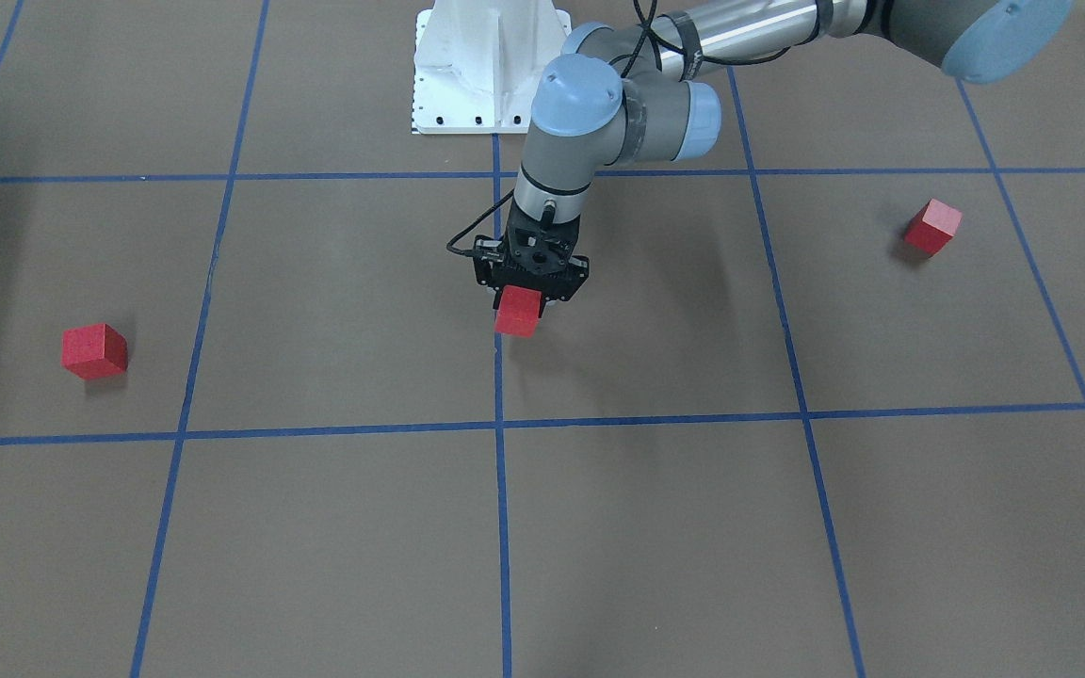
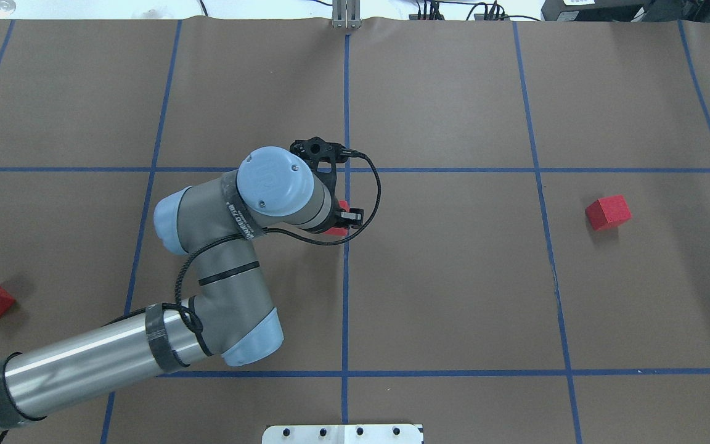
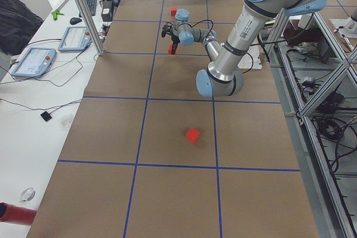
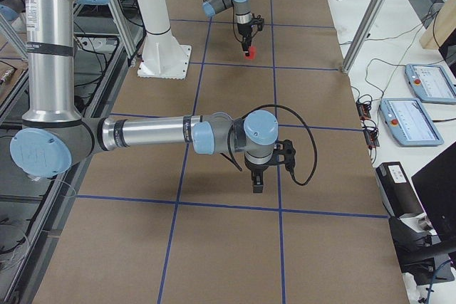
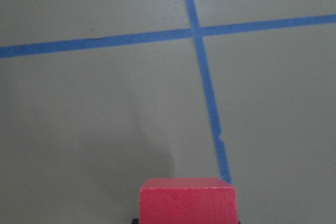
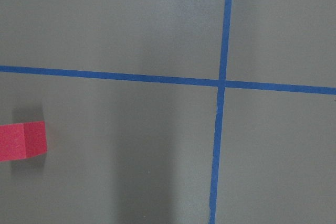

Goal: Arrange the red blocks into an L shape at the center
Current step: 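Carry the red cube toward the center grid line and set it down, then lift the left gripper away while the right gripper descends onto the far red cube, then carry the grasped red cube with the right gripper toward the center cube, then lower the red cube beside the center cube, nearer the robot, and release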

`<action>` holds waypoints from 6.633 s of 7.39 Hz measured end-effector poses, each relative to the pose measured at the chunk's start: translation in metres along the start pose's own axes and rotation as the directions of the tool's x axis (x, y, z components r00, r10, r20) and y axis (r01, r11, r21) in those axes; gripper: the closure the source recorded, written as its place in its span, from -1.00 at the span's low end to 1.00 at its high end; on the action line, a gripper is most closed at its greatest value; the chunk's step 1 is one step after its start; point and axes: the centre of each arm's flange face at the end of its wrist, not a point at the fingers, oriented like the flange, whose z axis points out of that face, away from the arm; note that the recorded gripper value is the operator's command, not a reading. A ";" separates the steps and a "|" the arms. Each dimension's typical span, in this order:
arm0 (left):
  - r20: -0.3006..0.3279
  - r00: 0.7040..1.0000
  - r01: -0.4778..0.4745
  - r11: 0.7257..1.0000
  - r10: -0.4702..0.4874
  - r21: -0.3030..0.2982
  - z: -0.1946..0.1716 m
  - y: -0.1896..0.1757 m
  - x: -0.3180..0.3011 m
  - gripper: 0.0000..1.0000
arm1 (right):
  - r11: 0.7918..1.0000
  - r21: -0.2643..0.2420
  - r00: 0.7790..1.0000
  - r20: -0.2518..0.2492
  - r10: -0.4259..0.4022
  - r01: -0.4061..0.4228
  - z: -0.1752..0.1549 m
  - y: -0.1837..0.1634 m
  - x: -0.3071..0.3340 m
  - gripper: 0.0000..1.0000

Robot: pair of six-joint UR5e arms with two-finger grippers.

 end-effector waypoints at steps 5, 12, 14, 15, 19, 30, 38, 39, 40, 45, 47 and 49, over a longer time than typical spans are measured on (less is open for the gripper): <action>0.058 0.997 0.060 0.998 -0.060 0.017 0.024 -0.023 0.025 1.00 | 1.000 -0.001 1.000 0.000 0.002 -0.002 0.001 0.000 0.001 -0.98; 0.097 0.993 0.070 0.997 -0.071 0.014 0.040 -0.023 0.013 -1.00 | 1.000 -0.003 1.000 0.003 0.004 -0.004 0.001 0.001 0.001 -0.98; 0.093 0.993 0.067 0.998 -0.069 0.017 0.037 -0.025 0.013 -1.00 | 1.000 0.003 1.000 0.006 -0.003 0.003 -0.002 0.000 -0.003 -0.98; 0.088 0.994 0.070 0.997 -0.071 0.023 0.034 -0.028 0.013 -1.00 | 1.000 0.006 1.000 0.006 -0.009 0.009 -0.003 0.000 -0.005 -0.98; 0.036 0.986 0.162 0.986 -0.163 0.039 -0.035 -0.115 -0.062 -1.00 | 0.984 0.064 0.986 0.004 -0.168 0.167 0.012 -0.011 -0.038 -0.98; 0.092 0.986 0.137 0.989 -0.141 0.048 -0.098 -0.157 -0.327 -1.00 | 0.957 0.019 0.957 -0.014 -0.289 0.289 0.189 -0.024 -0.241 -0.98; 0.104 0.984 0.140 0.989 -0.143 0.039 -0.093 -0.154 -0.337 -1.00 | 0.967 -0.058 0.967 -0.033 -0.252 0.250 0.179 -0.018 -0.265 1.00; 0.110 0.985 0.128 0.991 -0.132 0.036 -0.093 -0.150 -0.349 -1.00 | 0.968 -0.067 0.969 -0.037 -0.244 0.242 0.150 -0.026 -0.302 1.00; 0.109 0.988 0.110 0.994 -0.112 0.024 -0.097 -0.148 -0.371 -1.00 | 0.968 -0.086 0.970 -0.043 -0.238 0.234 0.120 -0.043 -0.358 1.00; 0.087 0.994 0.065 0.996 -0.060 -0.056 -0.160 -0.080 -0.535 -1.00 | 0.991 -0.071 0.993 0.017 -0.114 0.115 0.118 -0.023 -0.678 1.00; 0.061 0.995 0.081 0.994 -0.076 -0.075 -0.184 -0.050 -0.572 -1.00 | 0.999 -0.028 0.999 0.030 -0.039 0.040 0.171 -0.008 -0.748 1.00; 0.052 0.996 0.081 0.994 -0.077 -0.078 -0.191 -0.038 -0.578 -1.00 | 1.000 -0.030 1.000 0.018 0.002 -0.002 0.200 -0.005 -0.774 1.00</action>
